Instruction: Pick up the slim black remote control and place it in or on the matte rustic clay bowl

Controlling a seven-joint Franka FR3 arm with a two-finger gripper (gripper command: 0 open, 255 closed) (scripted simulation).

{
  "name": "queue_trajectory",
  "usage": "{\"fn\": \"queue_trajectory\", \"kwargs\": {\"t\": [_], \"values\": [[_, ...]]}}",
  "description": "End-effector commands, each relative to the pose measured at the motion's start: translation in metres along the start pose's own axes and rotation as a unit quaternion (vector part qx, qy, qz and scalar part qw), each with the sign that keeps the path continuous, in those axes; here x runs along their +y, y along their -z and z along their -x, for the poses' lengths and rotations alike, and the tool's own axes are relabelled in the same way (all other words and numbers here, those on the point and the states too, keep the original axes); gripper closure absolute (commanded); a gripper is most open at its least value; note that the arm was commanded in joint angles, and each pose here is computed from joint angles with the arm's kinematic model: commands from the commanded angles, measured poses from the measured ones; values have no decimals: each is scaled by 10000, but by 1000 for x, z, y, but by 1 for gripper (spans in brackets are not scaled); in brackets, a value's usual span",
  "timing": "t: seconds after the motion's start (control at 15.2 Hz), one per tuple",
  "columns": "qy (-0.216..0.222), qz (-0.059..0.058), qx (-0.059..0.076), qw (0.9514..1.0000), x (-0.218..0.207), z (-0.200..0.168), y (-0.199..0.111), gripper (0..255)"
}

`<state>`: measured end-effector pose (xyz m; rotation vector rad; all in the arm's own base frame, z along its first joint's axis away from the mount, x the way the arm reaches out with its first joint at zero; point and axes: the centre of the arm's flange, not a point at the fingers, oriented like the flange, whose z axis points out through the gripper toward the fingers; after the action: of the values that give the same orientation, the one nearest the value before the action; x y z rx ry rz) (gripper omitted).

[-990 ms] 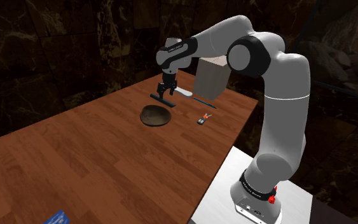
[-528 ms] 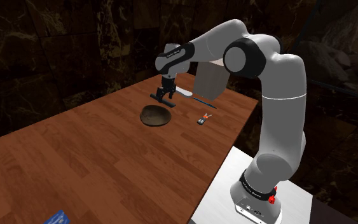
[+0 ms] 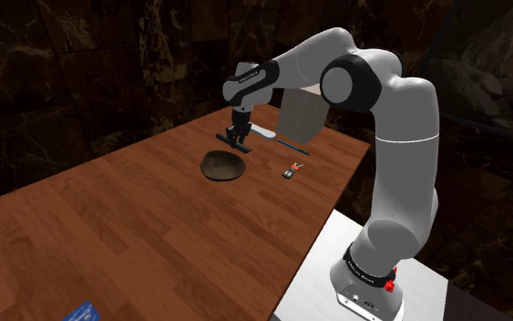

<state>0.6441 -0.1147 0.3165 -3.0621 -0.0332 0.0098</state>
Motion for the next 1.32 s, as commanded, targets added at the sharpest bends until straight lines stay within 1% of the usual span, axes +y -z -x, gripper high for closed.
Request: {"fn": "queue_trajectory", "kwargs": {"t": [0.0, 0.4, 1.25], "values": [[11, -10, -18, 10000, -2, 0, -2, 255], [11, -10, -18, 10000, -2, 0, -2, 255], [11, -10, -18, 10000, -7, 0, 66, 255]]}}
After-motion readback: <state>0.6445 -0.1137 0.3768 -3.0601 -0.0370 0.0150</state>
